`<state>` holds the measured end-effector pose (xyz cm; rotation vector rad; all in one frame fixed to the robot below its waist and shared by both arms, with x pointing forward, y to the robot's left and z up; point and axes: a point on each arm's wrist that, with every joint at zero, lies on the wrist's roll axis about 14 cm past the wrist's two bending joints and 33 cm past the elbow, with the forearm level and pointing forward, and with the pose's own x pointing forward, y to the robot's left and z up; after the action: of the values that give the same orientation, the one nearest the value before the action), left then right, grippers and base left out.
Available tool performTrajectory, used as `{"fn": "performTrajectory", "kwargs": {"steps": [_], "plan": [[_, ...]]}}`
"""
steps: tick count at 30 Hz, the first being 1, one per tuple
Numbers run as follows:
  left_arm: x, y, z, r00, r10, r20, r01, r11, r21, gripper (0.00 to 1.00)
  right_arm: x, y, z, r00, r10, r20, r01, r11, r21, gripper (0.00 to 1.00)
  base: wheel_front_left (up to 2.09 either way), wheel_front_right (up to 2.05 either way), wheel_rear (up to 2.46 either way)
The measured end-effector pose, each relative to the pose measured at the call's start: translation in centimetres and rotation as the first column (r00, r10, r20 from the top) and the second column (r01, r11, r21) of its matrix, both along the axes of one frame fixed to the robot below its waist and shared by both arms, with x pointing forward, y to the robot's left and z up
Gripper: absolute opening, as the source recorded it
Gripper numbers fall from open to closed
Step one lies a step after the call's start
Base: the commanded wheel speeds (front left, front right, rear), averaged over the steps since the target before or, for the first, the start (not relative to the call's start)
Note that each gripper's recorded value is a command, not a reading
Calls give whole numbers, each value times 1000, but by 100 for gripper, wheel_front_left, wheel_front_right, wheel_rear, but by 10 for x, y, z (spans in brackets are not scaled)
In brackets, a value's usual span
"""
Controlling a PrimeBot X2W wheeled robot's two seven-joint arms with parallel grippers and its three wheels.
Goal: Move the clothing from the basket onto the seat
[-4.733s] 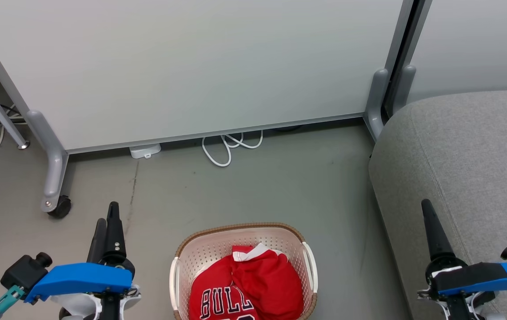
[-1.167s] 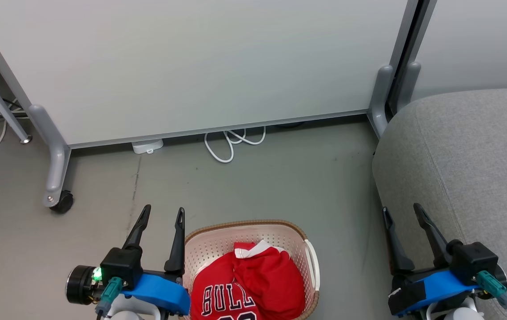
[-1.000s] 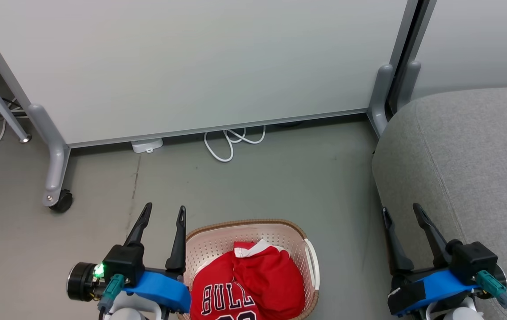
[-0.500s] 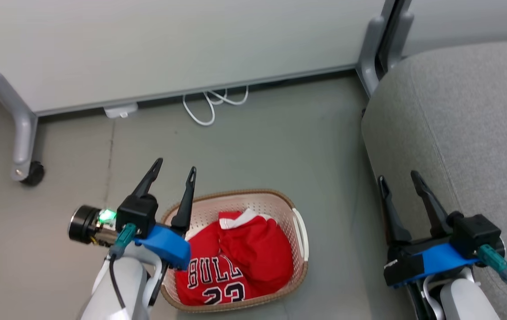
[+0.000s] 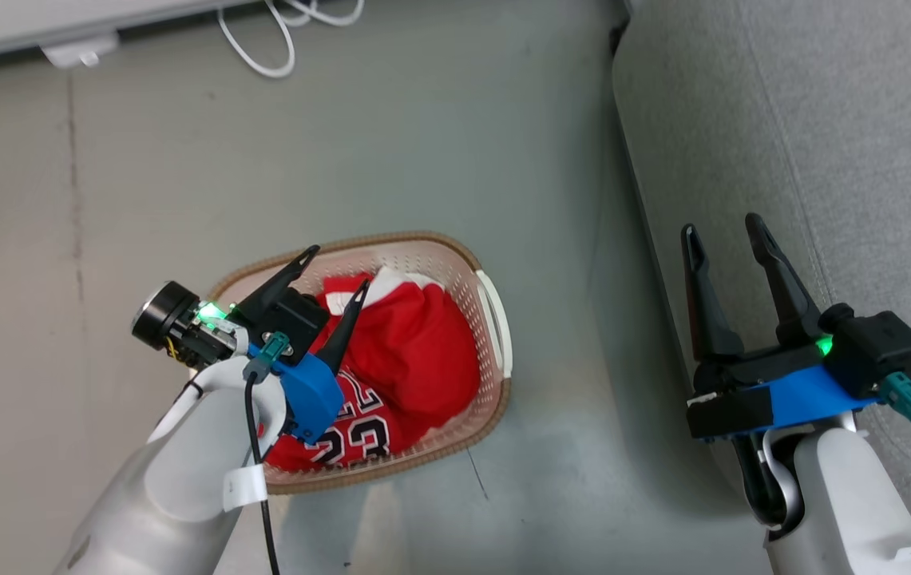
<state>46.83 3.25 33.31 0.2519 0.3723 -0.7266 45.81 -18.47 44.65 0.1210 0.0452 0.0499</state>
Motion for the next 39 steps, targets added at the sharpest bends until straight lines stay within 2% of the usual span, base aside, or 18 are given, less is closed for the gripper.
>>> {"fn": "performTrajectory", "kwargs": {"steps": [6,14,23,32,39], "plan": [[-13,-3,-69,981,-118,-152,137,983,122,100,13,-7,-27,999,-14,-50,13,1000,-11,100,0,0,0],[-38,7,-141,919,-203,-338,293,925,242,100,26,-16,-58,994,-26,-103,23,999,-33,100,0,0,0],[-62,27,-199,833,-236,-500,441,828,346,100,34,-22,-92,986,-34,-161,26,998,-54,100,0,0,0],[-58,44,-240,790,-227,-569,513,754,411,100,38,-24,-121,978,-34,-205,21,998,-66,100,0,0,0],[-68,50,-270,746,-199,-636,557,710,432,100,34,-32,-145,966,-53,-252,35,996,-76,100,0,0,0]]}}
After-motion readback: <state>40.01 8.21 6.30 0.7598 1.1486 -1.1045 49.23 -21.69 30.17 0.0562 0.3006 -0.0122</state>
